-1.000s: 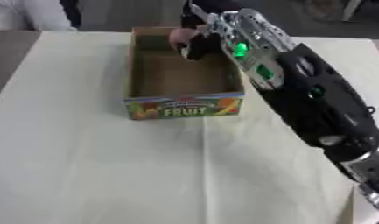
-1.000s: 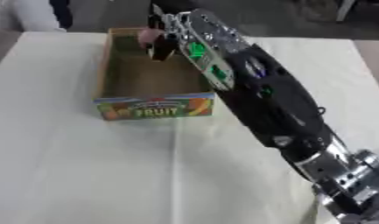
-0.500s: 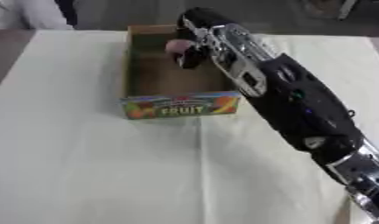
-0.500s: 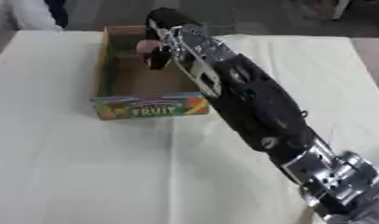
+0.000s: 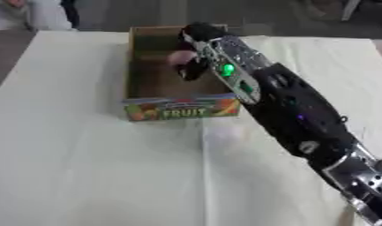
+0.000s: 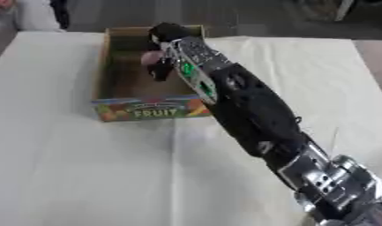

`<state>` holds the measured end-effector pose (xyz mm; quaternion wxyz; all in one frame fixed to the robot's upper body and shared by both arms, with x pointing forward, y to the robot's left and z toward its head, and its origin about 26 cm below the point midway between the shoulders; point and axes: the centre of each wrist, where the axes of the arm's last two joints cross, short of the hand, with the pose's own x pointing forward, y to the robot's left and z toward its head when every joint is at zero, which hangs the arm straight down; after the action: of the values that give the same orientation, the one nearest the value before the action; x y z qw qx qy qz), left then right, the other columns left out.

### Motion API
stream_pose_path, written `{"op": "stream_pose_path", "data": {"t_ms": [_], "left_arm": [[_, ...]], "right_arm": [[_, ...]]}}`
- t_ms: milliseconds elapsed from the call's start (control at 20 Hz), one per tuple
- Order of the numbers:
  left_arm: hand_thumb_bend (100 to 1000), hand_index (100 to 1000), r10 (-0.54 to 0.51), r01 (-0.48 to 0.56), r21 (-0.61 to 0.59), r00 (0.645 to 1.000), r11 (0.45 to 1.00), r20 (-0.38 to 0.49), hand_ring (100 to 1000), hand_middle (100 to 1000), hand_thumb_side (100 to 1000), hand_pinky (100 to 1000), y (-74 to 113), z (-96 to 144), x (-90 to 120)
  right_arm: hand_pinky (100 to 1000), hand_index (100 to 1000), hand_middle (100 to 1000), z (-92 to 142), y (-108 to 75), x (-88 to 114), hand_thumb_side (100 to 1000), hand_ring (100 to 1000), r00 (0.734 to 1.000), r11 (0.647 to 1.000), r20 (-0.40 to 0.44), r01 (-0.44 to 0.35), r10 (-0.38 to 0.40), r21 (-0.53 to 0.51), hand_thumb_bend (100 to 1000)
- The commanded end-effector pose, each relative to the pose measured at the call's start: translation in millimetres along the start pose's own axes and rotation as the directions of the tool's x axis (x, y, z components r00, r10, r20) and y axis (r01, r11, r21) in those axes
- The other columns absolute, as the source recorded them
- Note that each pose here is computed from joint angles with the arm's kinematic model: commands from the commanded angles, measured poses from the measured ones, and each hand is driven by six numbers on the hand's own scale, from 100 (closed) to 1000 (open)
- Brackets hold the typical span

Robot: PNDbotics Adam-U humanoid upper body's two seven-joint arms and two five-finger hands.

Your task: Pick up objects on the table and place them in the box.

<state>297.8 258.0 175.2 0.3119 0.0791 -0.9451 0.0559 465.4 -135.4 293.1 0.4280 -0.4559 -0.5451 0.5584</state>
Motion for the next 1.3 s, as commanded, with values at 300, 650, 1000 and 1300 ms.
{"op": "stream_pose_path", "data": {"t_ms": [300, 650, 1000, 1300], "left_arm": [[100, 829, 0.007, -0.007, -0.009, 1.0, 1.0, 0.028, 703, 638, 715, 701, -0.4, -5, 6], [100, 829, 0.007, -0.007, -0.007, 1.0, 1.0, 0.027, 703, 638, 713, 700, -0.3, -5, 6], [100, 828, 0.008, -0.008, -0.007, 1.0, 1.0, 0.026, 704, 639, 712, 701, -0.1, -5, 6], [100, 828, 0.009, -0.008, -0.008, 1.0, 1.0, 0.025, 704, 639, 712, 701, 0.5, -5, 6]], "right_arm": [[752, 803, 682, -5, -5.9, -4, 112, 827, 0.999, 0.999, -0.015, -0.031, 0.031, 0.007, 197], [775, 862, 757, -7, -3.0, -8, 100, 853, 0.999, 0.995, -0.016, -0.046, 0.047, 0.094, 337], [784, 893, 772, -4, -10.6, -8, 100, 855, 0.999, 0.993, -0.009, -0.05, 0.052, 0.106, 397], [782, 894, 769, 2, -20.6, -9, 100, 851, 0.998, 0.996, -0.014, -0.052, 0.053, 0.076, 395]]}}
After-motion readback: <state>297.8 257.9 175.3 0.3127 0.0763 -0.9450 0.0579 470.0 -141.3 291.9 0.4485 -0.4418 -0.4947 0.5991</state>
